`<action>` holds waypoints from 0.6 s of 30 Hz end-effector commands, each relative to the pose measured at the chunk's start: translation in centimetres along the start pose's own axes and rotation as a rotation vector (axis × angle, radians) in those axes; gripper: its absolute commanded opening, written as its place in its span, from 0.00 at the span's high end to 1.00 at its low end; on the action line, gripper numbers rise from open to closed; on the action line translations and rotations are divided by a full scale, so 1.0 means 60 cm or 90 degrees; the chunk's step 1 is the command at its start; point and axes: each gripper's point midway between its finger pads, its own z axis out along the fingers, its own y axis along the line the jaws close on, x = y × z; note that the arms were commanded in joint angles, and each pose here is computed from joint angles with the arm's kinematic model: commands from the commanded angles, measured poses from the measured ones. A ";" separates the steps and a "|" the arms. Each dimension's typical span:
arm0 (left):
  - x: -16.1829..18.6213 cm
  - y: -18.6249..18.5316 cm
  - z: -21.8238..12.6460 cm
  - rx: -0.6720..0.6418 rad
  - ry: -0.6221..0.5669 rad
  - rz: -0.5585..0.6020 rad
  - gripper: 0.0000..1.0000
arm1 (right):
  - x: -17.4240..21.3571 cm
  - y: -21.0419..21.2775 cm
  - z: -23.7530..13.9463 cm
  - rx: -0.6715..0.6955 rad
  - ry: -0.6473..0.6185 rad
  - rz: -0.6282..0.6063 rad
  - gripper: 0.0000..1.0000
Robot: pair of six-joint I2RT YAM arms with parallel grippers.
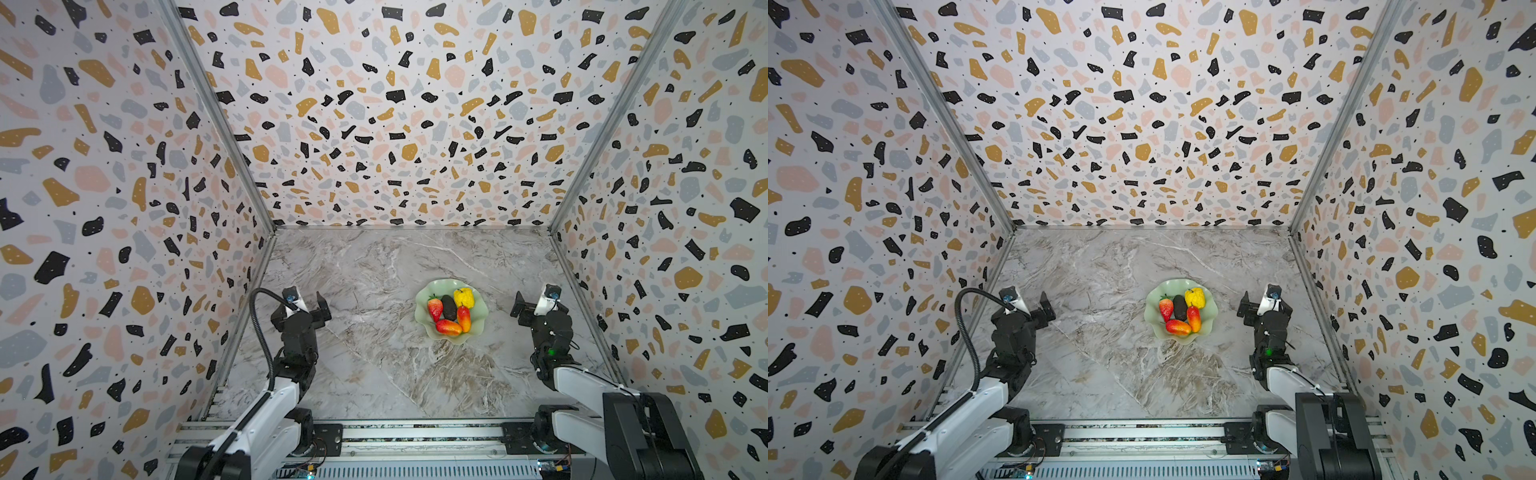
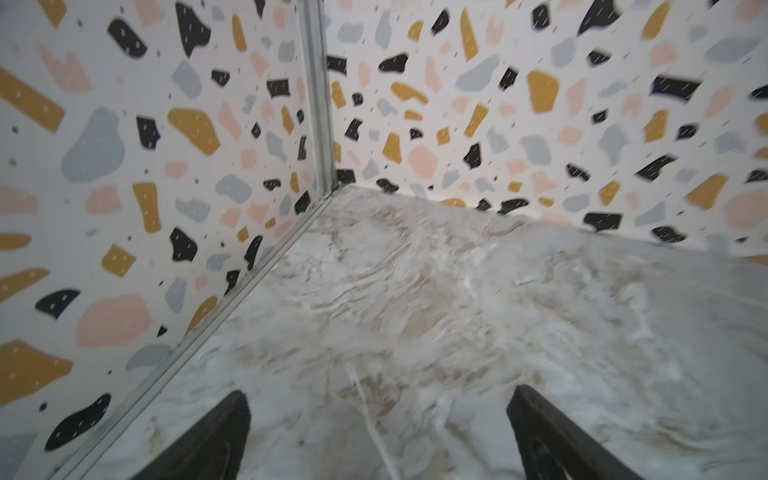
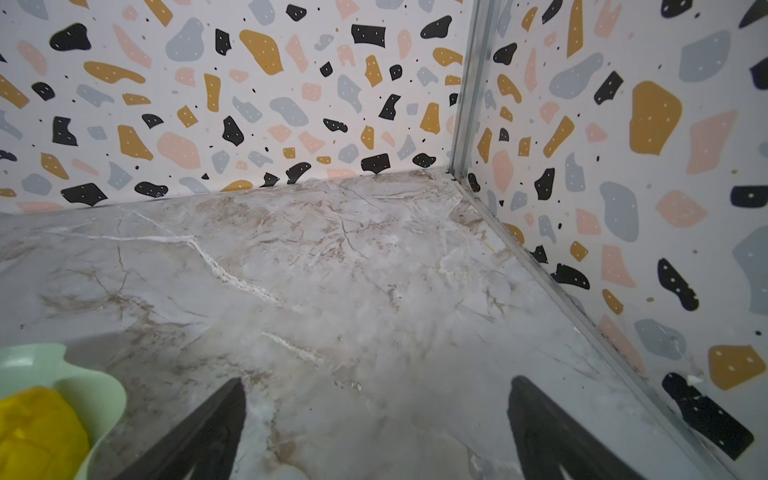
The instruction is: Place and organize the fake fruits in the fruit bowl
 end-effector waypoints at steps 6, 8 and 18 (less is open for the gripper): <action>-0.026 0.019 0.014 -0.055 -0.117 -0.010 0.01 | -0.028 0.021 0.004 -0.007 -0.112 -0.015 0.01; -0.010 0.010 0.025 -0.044 -0.107 -0.001 0.01 | -0.015 0.037 0.012 -0.023 -0.085 -0.039 0.01; 0.007 -0.010 0.052 -0.027 -0.071 0.027 0.00 | 0.009 0.053 0.040 -0.054 -0.039 -0.053 0.01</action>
